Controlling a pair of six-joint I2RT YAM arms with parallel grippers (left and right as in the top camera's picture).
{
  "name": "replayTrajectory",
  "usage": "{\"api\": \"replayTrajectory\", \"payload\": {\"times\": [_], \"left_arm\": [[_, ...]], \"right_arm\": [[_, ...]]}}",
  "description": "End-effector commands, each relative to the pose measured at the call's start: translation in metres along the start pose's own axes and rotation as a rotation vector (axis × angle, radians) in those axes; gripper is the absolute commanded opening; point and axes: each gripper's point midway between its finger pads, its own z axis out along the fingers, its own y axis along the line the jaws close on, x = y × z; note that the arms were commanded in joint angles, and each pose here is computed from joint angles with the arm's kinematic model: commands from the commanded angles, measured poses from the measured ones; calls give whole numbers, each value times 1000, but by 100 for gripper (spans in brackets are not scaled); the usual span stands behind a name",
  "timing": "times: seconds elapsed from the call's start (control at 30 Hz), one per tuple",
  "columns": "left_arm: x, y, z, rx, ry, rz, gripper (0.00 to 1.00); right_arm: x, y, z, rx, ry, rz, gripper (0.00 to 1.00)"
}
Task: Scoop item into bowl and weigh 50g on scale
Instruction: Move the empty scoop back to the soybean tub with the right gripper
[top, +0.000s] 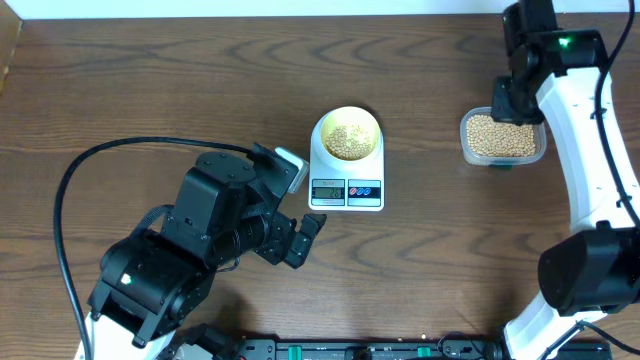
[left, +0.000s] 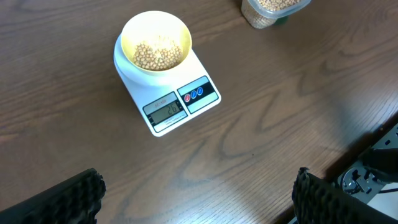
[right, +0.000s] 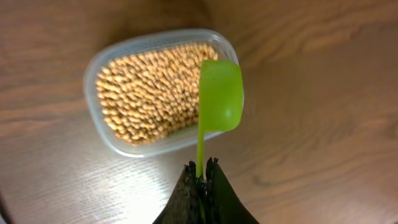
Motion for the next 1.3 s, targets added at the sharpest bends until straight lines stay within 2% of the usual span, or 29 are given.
{"api": "replayTrajectory", "payload": {"times": [0.0,0.3,0.6,1.27], "left_arm": [[-2,1,-2,-8,-7,13,99],[-2,1,-2,-8,-7,13,99],[-2,1,-2,-8,-7,13,99],[-2,1,-2,-8,-7,13,99]], "right_arm": [[12,0,16,1,37,25,1],[27,11,69,6,45,33,1],[32,16,87,-12,35,46,1],[41,14,95,-434,173,213,1]]}}
